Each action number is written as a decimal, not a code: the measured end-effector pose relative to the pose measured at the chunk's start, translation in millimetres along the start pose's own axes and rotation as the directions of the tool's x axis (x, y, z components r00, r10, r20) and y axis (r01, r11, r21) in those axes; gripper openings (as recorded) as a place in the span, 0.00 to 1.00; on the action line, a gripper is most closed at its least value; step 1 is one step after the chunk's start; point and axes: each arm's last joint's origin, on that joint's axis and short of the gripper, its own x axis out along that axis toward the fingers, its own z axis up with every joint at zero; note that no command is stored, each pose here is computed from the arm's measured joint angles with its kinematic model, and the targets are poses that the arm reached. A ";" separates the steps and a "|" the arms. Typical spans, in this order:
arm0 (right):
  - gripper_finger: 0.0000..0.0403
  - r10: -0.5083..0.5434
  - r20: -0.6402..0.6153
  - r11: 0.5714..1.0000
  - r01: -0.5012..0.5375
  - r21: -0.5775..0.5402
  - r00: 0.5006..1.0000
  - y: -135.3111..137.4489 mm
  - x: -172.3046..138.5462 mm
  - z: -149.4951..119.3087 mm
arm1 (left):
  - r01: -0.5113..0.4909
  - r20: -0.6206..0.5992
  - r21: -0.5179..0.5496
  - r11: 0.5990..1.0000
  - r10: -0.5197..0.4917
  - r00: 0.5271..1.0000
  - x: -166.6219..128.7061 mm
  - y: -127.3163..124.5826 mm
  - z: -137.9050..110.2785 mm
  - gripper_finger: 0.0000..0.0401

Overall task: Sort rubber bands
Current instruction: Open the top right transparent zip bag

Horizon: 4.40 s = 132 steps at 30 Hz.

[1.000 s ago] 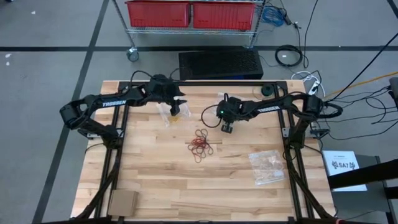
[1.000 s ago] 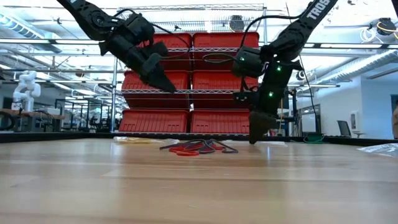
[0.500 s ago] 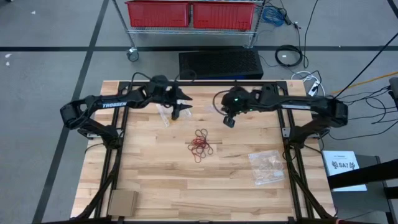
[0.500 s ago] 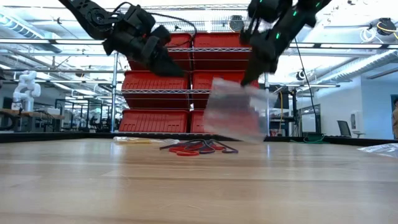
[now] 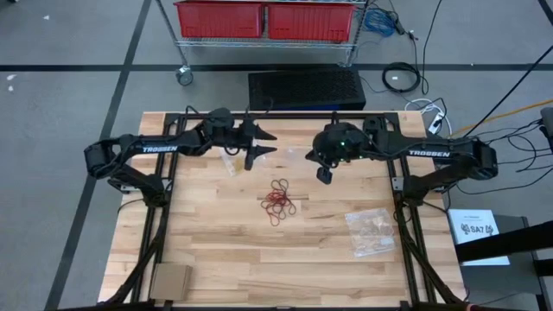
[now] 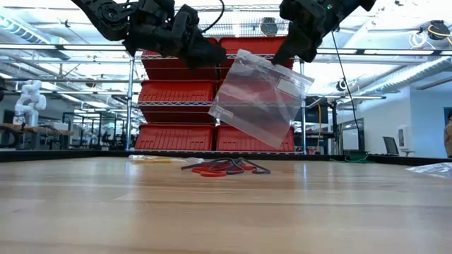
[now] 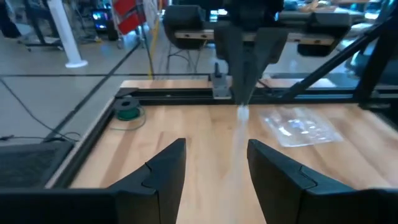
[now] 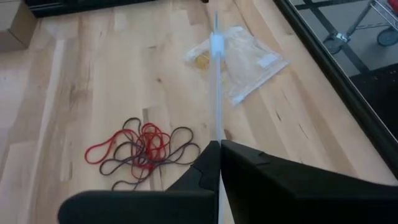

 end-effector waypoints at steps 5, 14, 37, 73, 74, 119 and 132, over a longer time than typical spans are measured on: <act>0.00 0.005 0.018 1.000 -0.005 -0.004 1.000 1.6 0.1 1.7 | 0.059 -0.001 -0.032 0.998 -0.060 0.998 12.1 -3.9 4.9 0.44; 0.00 0.004 0.017 1.000 -0.004 -0.005 1.000 1.6 0.1 1.6 | 0.091 -0.033 -0.049 0.995 -0.093 0.995 20.7 -3.4 4.6 0.44; 0.00 0.028 0.030 1.000 -0.027 -0.010 0.999 2.3 0.1 2.9 | 0.094 -0.027 -0.012 0.996 -0.094 0.995 21.5 -4.0 4.9 0.01; 0.08 0.033 0.084 0.999 -0.033 -0.007 0.996 2.6 -1.3 9.5 | 0.062 -0.022 0.052 0.997 -0.061 0.998 24.0 -8.8 6.8 0.01; 0.11 0.034 0.093 0.999 -0.033 -0.007 0.995 2.7 -2.6 11.9 | 0.063 -0.023 0.052 0.997 -0.062 0.998 24.1 -9.0 6.7 0.01; 0.03 -0.017 -0.067 0.997 0.012 -0.077 0.998 -3.2 35.6 41.9 | 0.026 -0.053 0.060 0.998 -0.023 0.998 24.0 -7.4 3.7 0.00; 0.03 -0.035 -0.255 0.999 0.028 -0.028 0.966 -4.2 32.6 23.8 | 0.004 -0.052 0.084 0.996 0.001 0.999 22.8 -4.0 3.7 0.00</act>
